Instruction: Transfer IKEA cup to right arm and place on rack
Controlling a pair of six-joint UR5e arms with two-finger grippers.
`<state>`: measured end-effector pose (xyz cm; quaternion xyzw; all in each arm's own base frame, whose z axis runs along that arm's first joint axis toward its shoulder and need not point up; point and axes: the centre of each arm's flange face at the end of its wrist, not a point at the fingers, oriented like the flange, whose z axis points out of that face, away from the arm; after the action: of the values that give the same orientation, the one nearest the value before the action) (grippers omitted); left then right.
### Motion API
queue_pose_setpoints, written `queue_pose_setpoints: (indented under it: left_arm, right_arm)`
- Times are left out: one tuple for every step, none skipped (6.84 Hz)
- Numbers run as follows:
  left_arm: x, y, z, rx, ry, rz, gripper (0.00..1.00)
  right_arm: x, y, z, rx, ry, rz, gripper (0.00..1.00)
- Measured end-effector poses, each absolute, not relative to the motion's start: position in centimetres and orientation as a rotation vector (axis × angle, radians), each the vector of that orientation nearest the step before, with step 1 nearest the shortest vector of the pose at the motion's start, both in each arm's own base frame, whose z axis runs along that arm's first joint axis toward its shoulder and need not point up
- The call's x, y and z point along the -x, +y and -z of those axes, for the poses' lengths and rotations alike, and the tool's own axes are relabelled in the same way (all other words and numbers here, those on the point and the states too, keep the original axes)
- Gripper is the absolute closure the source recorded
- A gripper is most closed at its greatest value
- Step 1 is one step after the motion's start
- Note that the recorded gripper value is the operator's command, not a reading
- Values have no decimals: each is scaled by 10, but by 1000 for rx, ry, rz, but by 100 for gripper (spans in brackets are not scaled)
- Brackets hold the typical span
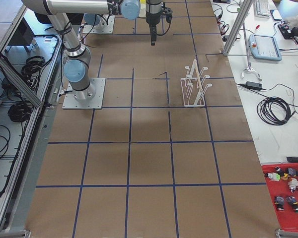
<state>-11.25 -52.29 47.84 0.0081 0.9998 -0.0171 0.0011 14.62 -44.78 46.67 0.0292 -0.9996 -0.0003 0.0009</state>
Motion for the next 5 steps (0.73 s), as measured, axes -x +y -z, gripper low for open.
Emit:
queue_pose_setpoints:
  left_arm:
    - [113, -523, -478, -25, 3139, 54, 0]
    - [113, -523, -478, -25, 3139, 52, 0]
    - [112, -522, -478, -25, 3138, 50, 0]
    - [112, -522, -477, -25, 3138, 49, 0]
    - [112, -521, -477, -25, 3138, 48, 0]
  right_arm:
    - [-146, -448, -467, -91, -3139, 1, 0]
    - [-146, -448, -467, -91, -3139, 1, 0]
    - [-146, -448, -466, -91, -3140, 1, 0]
    - [-147, -448, -466, -91, -3140, 2, 0]
    - [-147, -448, -467, -91, -3140, 0, 0]
